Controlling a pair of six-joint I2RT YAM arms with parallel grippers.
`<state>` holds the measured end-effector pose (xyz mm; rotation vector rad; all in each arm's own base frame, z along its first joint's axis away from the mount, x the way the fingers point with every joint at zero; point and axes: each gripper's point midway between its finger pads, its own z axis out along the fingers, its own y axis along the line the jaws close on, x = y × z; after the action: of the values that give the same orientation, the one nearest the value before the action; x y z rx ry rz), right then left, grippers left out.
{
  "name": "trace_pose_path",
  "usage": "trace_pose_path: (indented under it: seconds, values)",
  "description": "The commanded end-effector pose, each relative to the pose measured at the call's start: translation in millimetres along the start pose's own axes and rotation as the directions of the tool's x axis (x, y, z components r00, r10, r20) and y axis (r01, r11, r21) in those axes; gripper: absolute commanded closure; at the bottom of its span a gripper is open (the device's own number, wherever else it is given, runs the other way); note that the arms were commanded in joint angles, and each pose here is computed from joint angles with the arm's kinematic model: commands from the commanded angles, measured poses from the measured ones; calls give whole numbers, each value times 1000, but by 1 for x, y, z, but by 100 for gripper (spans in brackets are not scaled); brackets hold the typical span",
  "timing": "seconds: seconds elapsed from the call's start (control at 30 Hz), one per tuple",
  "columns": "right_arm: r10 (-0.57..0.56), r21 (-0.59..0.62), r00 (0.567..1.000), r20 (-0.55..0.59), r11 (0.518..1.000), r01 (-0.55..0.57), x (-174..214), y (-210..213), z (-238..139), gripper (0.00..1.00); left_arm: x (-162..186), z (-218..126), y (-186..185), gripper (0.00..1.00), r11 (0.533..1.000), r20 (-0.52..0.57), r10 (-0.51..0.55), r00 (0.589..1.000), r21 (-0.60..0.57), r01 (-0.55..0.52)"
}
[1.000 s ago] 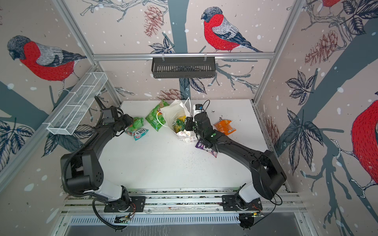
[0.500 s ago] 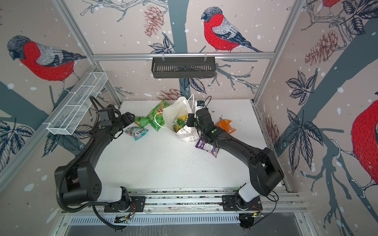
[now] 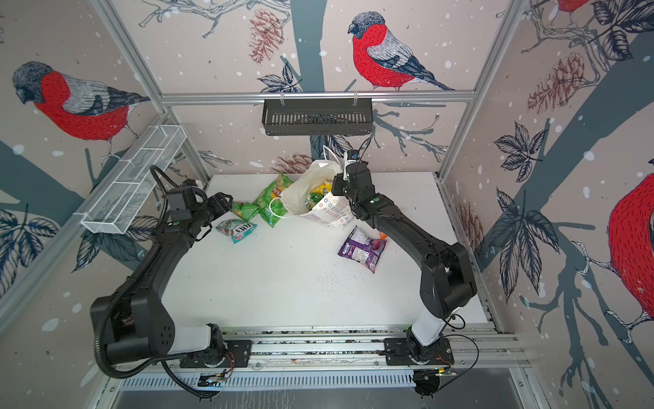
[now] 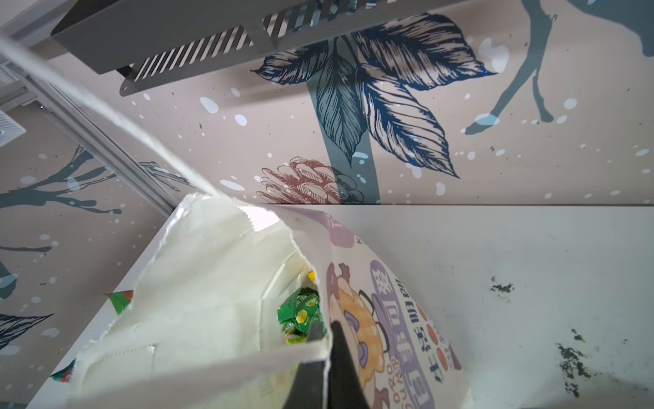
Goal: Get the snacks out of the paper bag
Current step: 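Tip the paper bag onto its side with the right gripper while the left withdraws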
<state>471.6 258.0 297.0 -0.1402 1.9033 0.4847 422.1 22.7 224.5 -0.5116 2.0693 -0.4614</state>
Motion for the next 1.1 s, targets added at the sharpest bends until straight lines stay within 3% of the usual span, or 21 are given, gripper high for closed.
trace_pose_path:
  seconds: [0.0,0.1,0.23,0.43,0.8,1.07]
  values:
    - [-56,-27,995,78,998,58,-27,12,1,100,-10,-5,-4,24,1000,48,14,999,10,-15]
    - [-101,-102,994,36,989,104,-12,35,8,100,-12,-7,-6,24,1000,57,16,998,18,-17]
    - [-185,-132,981,-57,975,177,36,59,17,100,-13,-11,-14,24,999,68,26,997,40,-29]
    - [-145,-186,977,-157,976,115,87,76,13,100,-7,-18,-40,24,993,59,63,996,96,-69]
    - [-211,-112,951,-225,975,190,110,64,-17,100,15,-76,-118,26,949,112,164,980,253,-188]
    - [-284,-51,935,-211,959,280,117,41,-35,100,72,-85,-144,30,921,28,168,985,352,-167]
